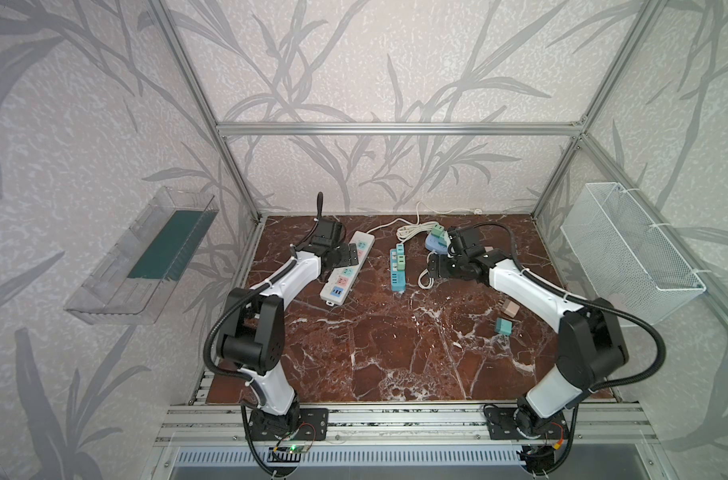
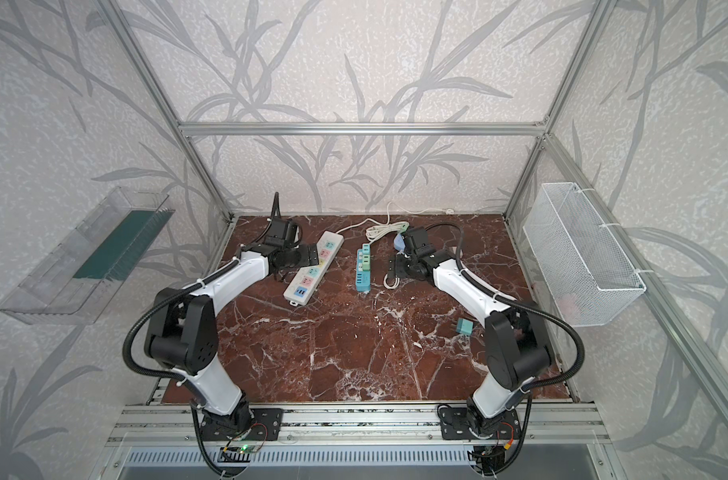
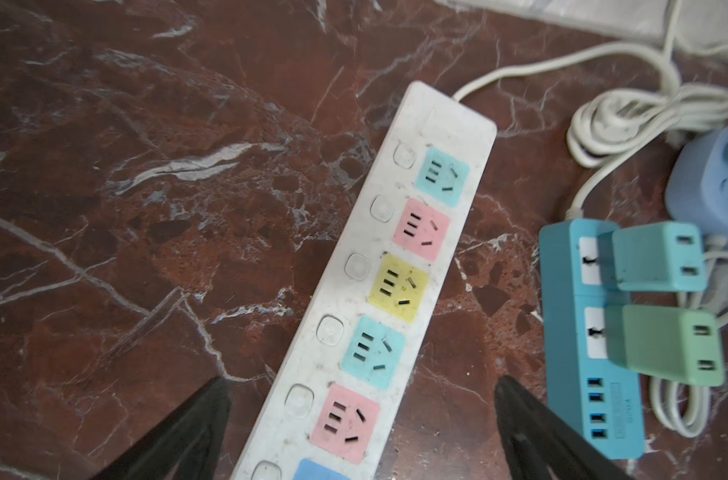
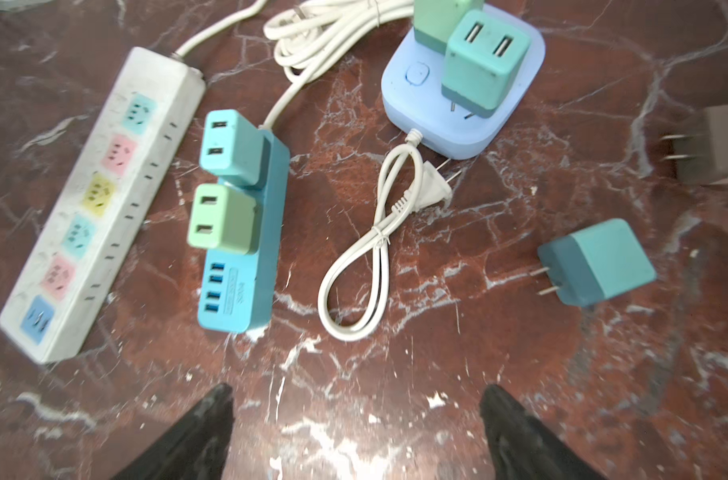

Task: Insert the plug
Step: 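Lift the right gripper away while the left gripper reaches the white power strip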

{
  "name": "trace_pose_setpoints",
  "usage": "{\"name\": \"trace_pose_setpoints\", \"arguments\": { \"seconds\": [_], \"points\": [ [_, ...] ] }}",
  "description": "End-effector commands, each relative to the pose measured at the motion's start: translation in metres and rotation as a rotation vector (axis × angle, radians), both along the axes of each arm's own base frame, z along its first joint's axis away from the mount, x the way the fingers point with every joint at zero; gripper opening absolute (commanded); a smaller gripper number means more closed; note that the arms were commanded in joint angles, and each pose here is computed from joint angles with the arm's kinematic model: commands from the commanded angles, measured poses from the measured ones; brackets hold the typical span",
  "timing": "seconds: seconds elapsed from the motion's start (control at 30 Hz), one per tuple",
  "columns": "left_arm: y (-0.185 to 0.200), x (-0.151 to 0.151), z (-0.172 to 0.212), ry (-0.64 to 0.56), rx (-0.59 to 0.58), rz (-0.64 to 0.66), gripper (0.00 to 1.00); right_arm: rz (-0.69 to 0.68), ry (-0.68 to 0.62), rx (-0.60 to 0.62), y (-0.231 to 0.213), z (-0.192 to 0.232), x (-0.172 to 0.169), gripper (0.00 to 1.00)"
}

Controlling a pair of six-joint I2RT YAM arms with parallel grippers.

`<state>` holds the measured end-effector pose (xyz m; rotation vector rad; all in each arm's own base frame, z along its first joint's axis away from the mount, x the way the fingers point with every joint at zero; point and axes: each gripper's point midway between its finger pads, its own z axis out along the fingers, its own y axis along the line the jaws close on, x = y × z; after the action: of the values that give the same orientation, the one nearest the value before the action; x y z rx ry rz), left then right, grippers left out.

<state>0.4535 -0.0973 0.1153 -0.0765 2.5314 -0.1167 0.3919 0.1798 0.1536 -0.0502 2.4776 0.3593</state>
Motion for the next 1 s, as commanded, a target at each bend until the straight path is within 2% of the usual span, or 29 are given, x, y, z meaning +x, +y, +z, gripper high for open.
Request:
{"name": "trace_pose_setpoints", "arguments": {
  "seconds": [0.0,0.03,0.17,0.33,0.5,0.53,0.67,0.77,0.97],
  "points": [
    [-0.003,-0.027,-0.03,0.195,0.116,-0.204,0.99,0.045,0.005,0.01,-0.004,-0.002,-0.024,0.96],
    [-0.002,-0.029,-0.037,0.227,0.131,-0.224,0.99,0.03,0.006,0.027,-0.006,-0.001,-0.03,0.99],
    [-0.003,-0.034,-0.06,0.315,0.15,-0.27,0.99,0.022,-0.003,0.101,-0.006,0.005,-0.048,0.99],
    [-0.001,-0.036,-0.079,0.356,0.172,-0.29,0.99,0.038,-0.019,0.074,-0.011,0.015,-0.052,0.99],
    [-0.006,-0.039,-0.093,0.39,0.145,-0.286,0.99,0.042,-0.023,0.092,-0.009,0.017,-0.054,0.99],
    [-0.006,-0.04,-0.095,0.4,0.145,-0.275,0.95,0.041,-0.02,0.095,-0.009,0.016,-0.054,0.99],
    [-0.006,-0.049,-0.095,0.408,0.15,-0.155,0.8,0.032,-0.022,0.09,-0.012,0.014,-0.057,0.99],
    [-0.022,-0.066,-0.095,0.378,0.059,-0.019,0.74,-0.008,-0.035,0.07,-0.025,0.014,-0.052,0.99],
    [-0.042,-0.14,-0.104,0.317,0.049,0.245,0.71,-0.163,-0.009,0.082,-0.066,0.007,-0.04,0.99]
  ]
}}
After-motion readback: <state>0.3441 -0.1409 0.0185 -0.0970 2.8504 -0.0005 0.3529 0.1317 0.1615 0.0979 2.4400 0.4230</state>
